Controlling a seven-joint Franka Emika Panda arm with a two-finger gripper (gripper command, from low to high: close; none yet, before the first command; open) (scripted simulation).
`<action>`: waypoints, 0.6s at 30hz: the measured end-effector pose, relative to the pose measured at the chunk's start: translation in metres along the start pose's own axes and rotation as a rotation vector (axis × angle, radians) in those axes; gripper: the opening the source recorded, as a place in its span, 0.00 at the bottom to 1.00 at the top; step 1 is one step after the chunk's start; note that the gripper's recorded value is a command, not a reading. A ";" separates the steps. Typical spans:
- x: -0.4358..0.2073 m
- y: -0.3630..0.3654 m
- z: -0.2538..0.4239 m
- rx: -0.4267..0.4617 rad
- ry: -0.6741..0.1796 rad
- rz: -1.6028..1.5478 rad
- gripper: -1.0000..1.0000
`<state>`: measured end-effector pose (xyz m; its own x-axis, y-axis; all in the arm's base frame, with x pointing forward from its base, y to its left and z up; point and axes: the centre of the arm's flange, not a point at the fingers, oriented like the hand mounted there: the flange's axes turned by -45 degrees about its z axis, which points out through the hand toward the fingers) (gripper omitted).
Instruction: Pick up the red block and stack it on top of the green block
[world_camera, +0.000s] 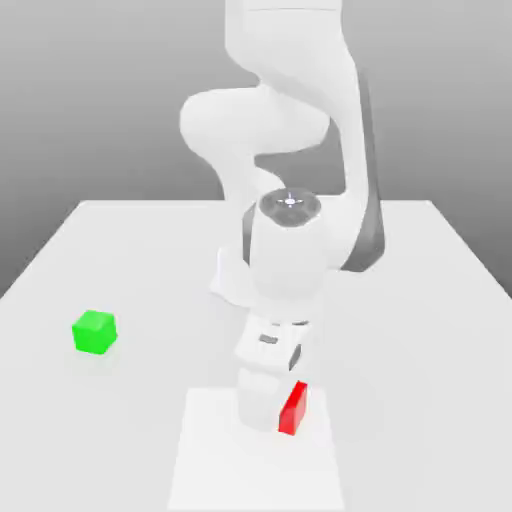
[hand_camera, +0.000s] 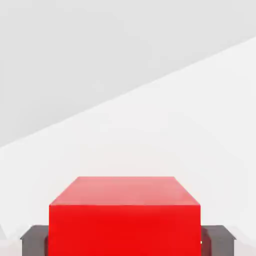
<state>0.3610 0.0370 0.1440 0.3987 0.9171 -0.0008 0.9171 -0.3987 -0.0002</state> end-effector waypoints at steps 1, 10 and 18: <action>0.000 0.000 0.000 0.001 0.000 0.000 0.00; 0.001 0.004 -0.042 -0.005 0.002 -0.002 0.00; -0.047 0.020 -0.089 0.002 0.013 0.035 0.00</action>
<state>0.3605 -0.0138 0.2334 0.4309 0.9023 0.0122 0.9024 -0.4309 -0.0023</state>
